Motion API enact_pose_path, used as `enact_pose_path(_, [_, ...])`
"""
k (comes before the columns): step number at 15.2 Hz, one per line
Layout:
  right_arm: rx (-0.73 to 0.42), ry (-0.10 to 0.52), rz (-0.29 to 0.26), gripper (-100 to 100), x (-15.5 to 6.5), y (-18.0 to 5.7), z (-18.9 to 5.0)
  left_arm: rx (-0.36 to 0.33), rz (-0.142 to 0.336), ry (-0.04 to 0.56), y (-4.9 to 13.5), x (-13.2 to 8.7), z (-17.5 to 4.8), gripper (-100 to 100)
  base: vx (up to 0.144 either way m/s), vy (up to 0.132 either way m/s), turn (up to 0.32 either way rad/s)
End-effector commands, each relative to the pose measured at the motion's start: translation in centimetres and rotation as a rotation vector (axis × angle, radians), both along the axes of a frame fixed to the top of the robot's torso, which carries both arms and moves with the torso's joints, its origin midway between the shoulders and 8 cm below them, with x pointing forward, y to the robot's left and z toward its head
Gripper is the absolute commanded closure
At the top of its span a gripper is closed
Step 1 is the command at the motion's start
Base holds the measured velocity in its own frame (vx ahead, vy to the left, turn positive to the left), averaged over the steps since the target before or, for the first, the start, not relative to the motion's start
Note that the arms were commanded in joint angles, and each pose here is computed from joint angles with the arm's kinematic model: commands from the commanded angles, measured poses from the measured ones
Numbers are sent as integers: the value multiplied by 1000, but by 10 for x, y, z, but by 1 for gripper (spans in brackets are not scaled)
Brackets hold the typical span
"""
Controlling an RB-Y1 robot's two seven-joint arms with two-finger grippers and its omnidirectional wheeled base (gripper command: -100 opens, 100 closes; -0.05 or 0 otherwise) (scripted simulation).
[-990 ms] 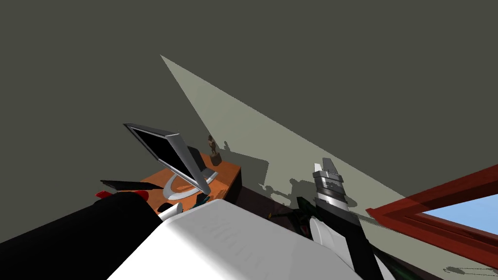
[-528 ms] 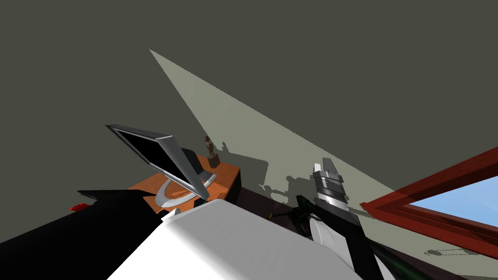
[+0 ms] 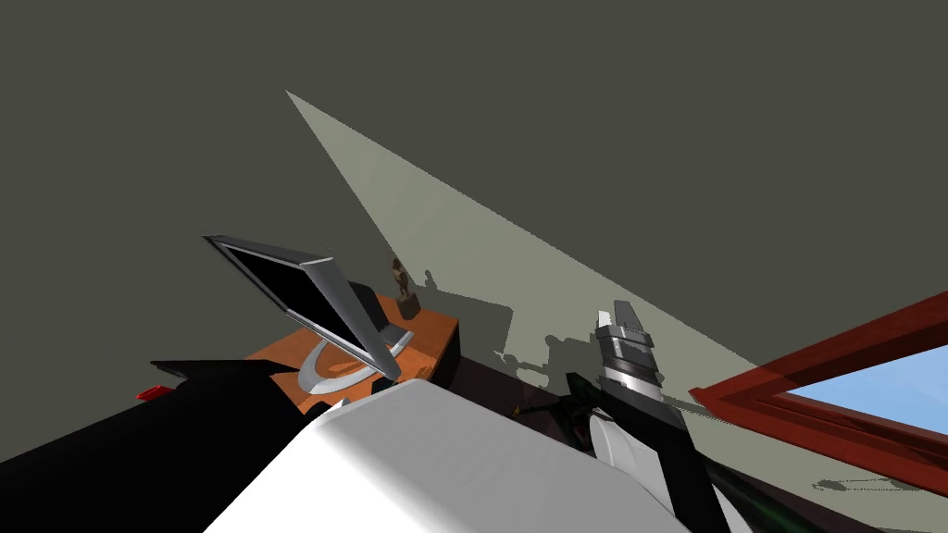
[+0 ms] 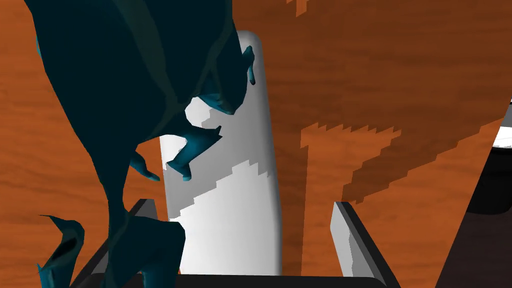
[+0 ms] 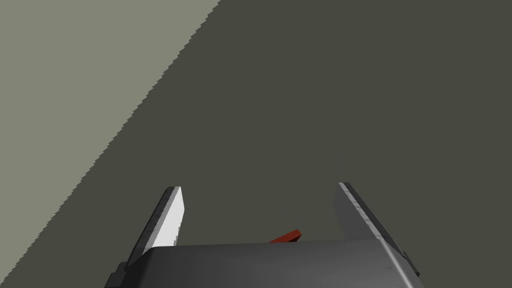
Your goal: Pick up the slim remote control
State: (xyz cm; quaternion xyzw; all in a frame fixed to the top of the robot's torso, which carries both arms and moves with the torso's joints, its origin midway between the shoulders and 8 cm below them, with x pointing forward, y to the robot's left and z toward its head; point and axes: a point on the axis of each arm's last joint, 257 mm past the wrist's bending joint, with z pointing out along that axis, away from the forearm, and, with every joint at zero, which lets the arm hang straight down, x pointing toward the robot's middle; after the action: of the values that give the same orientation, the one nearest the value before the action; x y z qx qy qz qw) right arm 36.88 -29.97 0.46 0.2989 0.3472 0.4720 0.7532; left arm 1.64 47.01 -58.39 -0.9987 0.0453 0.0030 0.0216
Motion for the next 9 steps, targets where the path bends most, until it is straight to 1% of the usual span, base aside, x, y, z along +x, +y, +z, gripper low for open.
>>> enact_pose_path(1, [0,0,0,0,0,0,0,0,0,0,0,0,0,100,0,6,-1])
enact_pose_path(5, [0,0,0,0,0,0,0,1,1,-1,0,0,0,100,0,2,0])
enact_pose_path(6, [0,0,0,0,0,0,0,0,7,1,6,-2,8,100,0,0,0])
enact_pose_path(9, [0,0,0,0,0,0,0,-1,16,2,12,-4,18,100,2,-7,-15])
